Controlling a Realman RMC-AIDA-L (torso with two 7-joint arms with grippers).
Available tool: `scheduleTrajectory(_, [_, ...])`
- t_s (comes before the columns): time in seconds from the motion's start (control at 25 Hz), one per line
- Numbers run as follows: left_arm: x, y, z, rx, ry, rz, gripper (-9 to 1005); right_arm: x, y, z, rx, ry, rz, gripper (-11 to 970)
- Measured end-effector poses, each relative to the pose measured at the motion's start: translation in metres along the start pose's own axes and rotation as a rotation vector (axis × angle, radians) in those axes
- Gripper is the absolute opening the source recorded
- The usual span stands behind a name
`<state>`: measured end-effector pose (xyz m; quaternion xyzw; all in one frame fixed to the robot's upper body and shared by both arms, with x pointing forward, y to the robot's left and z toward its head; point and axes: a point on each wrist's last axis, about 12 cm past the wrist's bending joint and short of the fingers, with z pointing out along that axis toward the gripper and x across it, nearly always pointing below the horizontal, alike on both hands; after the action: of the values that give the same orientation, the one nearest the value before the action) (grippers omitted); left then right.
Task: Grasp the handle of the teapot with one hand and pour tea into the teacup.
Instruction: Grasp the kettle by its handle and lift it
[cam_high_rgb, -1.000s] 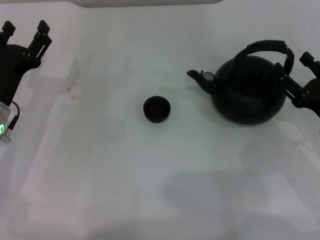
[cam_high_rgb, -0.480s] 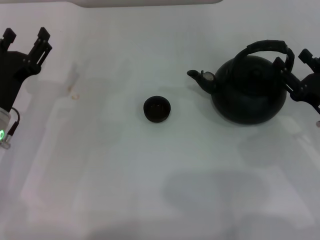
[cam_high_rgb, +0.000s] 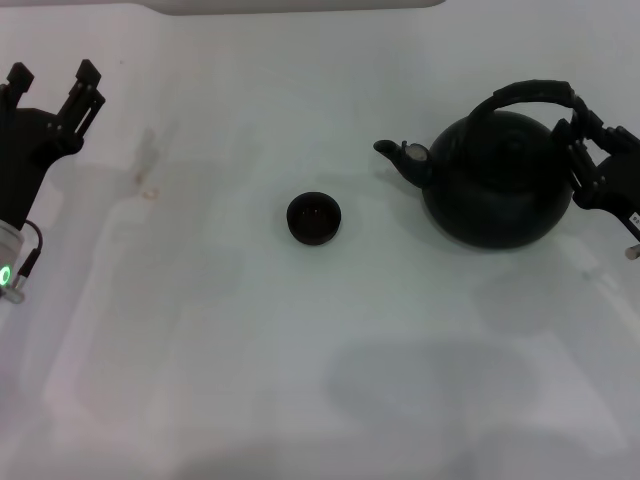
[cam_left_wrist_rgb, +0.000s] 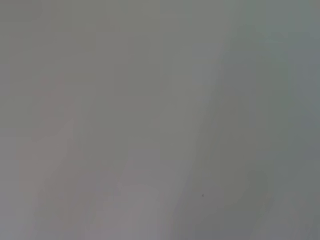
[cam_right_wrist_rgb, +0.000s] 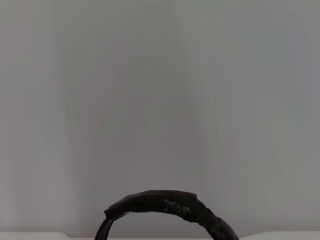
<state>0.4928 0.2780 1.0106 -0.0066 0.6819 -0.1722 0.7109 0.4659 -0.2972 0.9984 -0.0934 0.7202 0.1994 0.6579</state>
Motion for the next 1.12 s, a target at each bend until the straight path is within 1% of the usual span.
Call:
scheduleTrajectory(0.16, [0.000,0.000,0.000,0.000,0.001,0.000,873,0.000,0.000,0.000,0.001,0.002,-0.001,375])
scheduleTrajectory(0.36, [0.000,0.000,-0.001,0.000,0.000,-0.003,873,0.000,0.001,0.001,-0.011,0.003,-0.004,187])
scheduleTrajectory(0.6, [0.000,0.000,0.000,-0.001,-0.005,-0.006,872,-0.004,0.008,0.010,-0.057,-0.013,-0.011,157])
scheduleTrajectory(0.84, [0.001,0.000,-0.002,-0.001,0.001,-0.008,873,-0.011,0.016,0.021,-0.097,-0.056,-0.037,157])
scheduleTrajectory(1.0, [0.001,-0.001,-0.003,-0.001,0.001,-0.014,873,-0.018,0.019,0.031,-0.123,-0.084,-0.089,158])
scheduleTrajectory(1.12, [0.002,-0.002,-0.004,-0.004,0.001,-0.019,873,-0.023,0.023,0.039,-0.139,-0.108,-0.148,158])
